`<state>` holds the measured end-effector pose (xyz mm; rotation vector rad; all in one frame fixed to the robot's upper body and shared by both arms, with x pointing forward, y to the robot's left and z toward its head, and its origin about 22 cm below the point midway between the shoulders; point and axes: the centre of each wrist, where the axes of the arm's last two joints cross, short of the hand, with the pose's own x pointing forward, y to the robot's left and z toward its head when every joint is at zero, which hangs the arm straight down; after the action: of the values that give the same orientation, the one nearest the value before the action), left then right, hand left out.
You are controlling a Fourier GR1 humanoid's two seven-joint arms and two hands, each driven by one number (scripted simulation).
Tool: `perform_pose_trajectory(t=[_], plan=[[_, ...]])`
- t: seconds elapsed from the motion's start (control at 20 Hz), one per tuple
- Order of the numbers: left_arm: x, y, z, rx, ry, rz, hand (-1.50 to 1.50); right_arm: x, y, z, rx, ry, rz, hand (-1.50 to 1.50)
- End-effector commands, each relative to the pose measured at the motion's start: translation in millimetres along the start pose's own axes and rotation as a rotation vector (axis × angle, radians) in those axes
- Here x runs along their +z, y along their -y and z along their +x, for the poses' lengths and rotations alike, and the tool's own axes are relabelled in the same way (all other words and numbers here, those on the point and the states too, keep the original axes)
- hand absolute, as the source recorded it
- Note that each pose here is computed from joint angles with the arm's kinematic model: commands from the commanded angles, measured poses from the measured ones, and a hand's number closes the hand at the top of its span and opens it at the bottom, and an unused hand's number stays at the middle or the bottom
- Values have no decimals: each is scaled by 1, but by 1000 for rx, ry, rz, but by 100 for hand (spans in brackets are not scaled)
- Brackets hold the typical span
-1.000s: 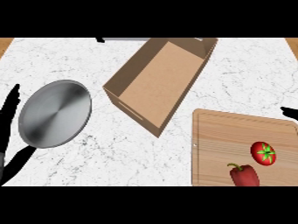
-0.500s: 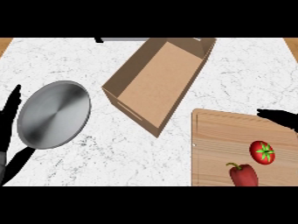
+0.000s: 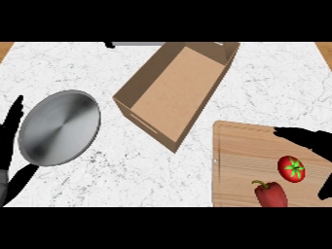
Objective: Pick the tomato from the cutting board and place it in the cardboard box
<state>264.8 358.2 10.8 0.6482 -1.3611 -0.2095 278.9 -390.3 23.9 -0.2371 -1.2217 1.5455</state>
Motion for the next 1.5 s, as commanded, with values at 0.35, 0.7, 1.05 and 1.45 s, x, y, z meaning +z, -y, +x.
perform_pose_trajectory(t=[0.35,0.7,1.05,1.45], plan=[[6,-17,1,-1,6,11,0,12,1,22,-36,126,19,-150],[10,-32,7,-1,-2,16,0,14,-1,42,20,48,56,-150],[-1,-7,3,13,20,17,0,-19,-19,35,26,-42,77,-150],[0,1,14,-15,10,0,0,-39,-55,37,92,-14,-141,150]])
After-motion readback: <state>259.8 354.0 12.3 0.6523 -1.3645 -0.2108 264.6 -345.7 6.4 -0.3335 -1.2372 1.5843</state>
